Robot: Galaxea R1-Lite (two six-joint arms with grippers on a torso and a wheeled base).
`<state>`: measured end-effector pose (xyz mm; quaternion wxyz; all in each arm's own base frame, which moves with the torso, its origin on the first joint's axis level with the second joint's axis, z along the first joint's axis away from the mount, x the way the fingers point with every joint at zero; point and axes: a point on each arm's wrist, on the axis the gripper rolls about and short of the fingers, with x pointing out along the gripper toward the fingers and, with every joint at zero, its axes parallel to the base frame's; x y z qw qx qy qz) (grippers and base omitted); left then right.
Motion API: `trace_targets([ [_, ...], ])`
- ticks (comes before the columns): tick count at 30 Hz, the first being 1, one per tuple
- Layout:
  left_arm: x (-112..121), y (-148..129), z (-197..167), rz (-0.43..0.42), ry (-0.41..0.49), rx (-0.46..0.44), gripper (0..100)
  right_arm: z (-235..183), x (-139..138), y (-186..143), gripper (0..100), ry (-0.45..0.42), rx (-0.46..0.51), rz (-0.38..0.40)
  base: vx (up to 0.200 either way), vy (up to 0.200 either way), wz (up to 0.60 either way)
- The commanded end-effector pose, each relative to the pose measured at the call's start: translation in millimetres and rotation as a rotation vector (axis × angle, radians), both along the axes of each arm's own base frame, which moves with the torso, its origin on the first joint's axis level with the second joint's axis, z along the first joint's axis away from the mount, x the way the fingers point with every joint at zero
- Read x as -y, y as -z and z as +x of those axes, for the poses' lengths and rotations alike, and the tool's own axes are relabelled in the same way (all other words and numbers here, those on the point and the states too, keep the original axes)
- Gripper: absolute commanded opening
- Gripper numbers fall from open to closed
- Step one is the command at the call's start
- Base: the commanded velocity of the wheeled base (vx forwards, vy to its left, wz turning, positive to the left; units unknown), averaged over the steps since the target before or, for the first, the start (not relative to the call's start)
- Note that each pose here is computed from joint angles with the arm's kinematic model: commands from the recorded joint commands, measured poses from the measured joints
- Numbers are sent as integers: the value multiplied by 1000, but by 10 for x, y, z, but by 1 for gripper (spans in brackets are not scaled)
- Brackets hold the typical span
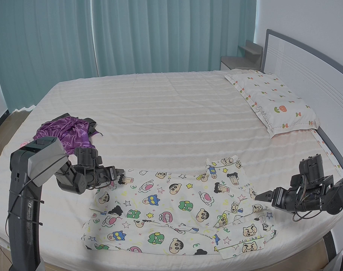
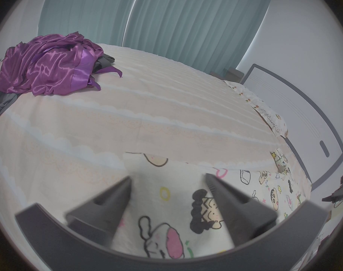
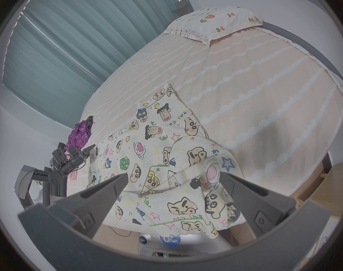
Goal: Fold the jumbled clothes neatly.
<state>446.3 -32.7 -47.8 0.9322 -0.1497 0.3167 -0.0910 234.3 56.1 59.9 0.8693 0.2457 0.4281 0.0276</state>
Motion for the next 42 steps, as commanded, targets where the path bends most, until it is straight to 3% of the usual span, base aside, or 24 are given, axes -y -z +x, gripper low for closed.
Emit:
trace_targets([
  [1, -131, -18, 56, 9, -50, 18, 0, 112, -21, 127, 100, 10, -5, -11, 0, 0, 0],
  [5, -310, -52, 71, 20, -109, 28, 0, 401, -14, 184, 100, 32, 65, -11, 0, 0, 0],
  [12, -382, -156, 65, -2, -187, 43, 0, 1083, -5, 386, 100, 57, 116, -20, 0, 0, 0],
  [18, -342, -166, 67, 1, -187, 50, 0, 1557, -38, 631, 100, 57, 126, -30, 0, 0, 0],
  [23, -287, -161, 10, 3, -177, 48, 0, 1889, -126, 846, 100, 45, 77, -43, 0, 0, 0],
  [29, -240, -200, -86, 0, -167, 61, 0, 2047, -207, 1034, 100, 21, 79, -53, 0, 0, 0],
  [31, -201, -222, -132, 0, -158, 56, 0, 2067, -336, 1190, 100, -31, 72, -77, 0, 0, 0],
  [42, -54, -170, -218, 3, -126, 24, 0, 2227, -517, 1077, 100, -75, 143, -65, 0, 0, 0],
])
